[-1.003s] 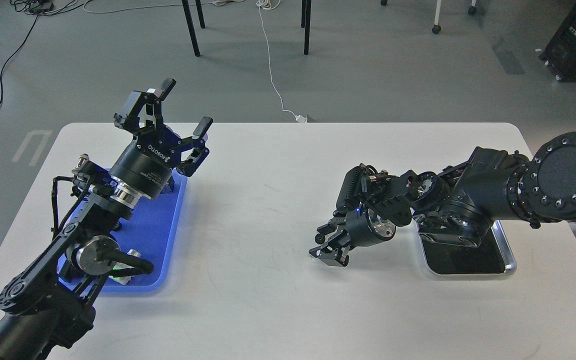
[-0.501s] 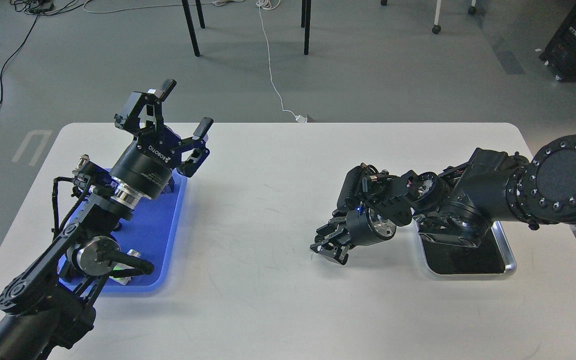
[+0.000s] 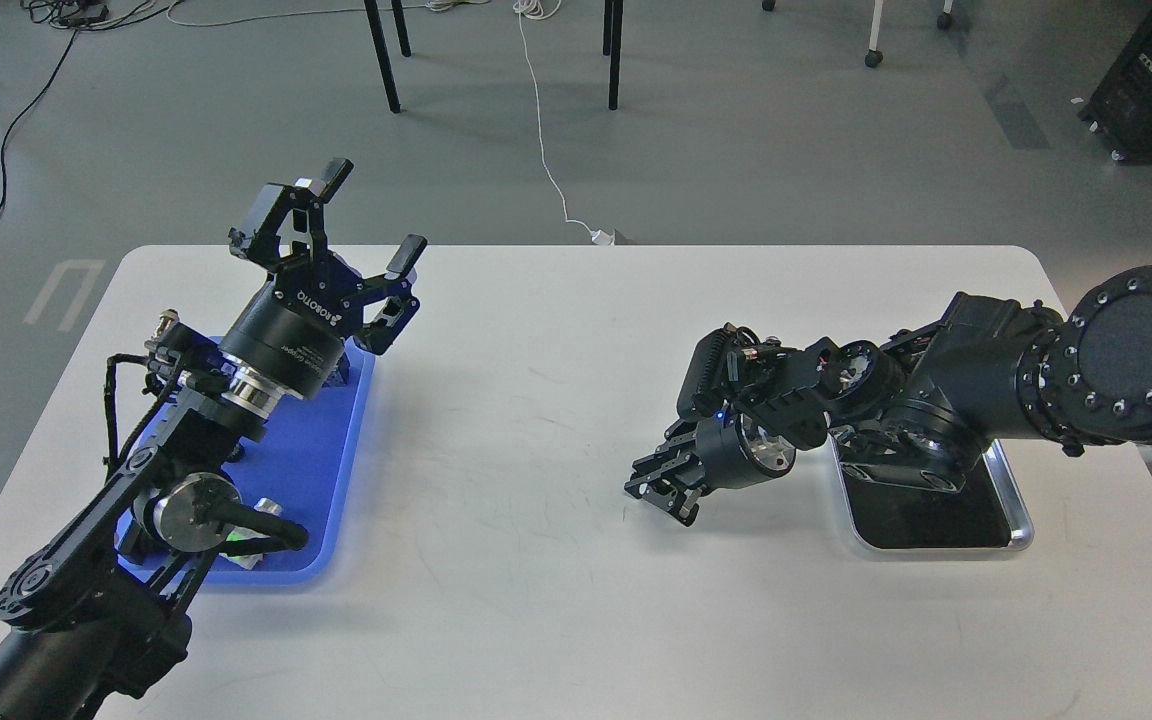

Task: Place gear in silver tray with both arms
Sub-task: 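Lift the gear with the right gripper and carry it over the silver tray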

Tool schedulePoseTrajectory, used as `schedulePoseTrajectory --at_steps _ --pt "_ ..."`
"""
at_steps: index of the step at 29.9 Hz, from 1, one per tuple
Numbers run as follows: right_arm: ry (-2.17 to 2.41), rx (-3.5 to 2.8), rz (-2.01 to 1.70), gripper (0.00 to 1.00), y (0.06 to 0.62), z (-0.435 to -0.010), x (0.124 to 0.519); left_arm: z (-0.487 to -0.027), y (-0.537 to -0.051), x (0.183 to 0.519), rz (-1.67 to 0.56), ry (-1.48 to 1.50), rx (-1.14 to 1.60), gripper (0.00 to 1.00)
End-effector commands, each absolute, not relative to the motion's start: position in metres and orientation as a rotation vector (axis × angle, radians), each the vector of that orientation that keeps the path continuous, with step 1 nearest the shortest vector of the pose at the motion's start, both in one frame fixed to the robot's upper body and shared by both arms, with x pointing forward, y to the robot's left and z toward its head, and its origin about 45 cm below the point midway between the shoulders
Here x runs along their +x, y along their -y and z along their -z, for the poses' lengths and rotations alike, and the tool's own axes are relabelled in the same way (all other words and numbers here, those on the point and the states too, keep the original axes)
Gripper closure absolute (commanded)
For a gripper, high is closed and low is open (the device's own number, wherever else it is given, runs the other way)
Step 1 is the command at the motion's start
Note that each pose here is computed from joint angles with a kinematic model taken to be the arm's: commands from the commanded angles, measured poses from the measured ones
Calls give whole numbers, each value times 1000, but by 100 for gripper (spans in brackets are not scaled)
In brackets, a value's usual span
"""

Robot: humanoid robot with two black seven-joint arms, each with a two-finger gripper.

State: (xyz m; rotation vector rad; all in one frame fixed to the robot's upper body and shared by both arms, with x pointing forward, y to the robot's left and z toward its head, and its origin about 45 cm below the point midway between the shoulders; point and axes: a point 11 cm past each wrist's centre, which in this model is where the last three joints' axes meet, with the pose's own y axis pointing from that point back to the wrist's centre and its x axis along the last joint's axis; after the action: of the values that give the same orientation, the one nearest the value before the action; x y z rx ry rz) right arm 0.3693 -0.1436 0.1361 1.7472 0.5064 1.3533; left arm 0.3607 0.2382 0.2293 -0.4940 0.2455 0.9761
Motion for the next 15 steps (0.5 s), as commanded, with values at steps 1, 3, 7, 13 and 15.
schedulePoseTrajectory --at_steps 1,3,7,13,15 --pt "-445 1705 -1373 84 159 -161 389 -229 -238 360 -975 -247 -493 2" --pt "-412 1688 -1374 84 170 -174 397 -229 -238 360 -976 -247 -493 2" --pt "-336 1679 -1363 84 193 -199 406 -229 -236 360 -975 -251 -498 2" --pt "-215 1670 -1314 84 238 -226 412 -228 -227 360 -970 -268 -519 2" --pt "-168 1673 -1288 84 256 -233 410 -228 -225 359 -967 -271 -522 2"
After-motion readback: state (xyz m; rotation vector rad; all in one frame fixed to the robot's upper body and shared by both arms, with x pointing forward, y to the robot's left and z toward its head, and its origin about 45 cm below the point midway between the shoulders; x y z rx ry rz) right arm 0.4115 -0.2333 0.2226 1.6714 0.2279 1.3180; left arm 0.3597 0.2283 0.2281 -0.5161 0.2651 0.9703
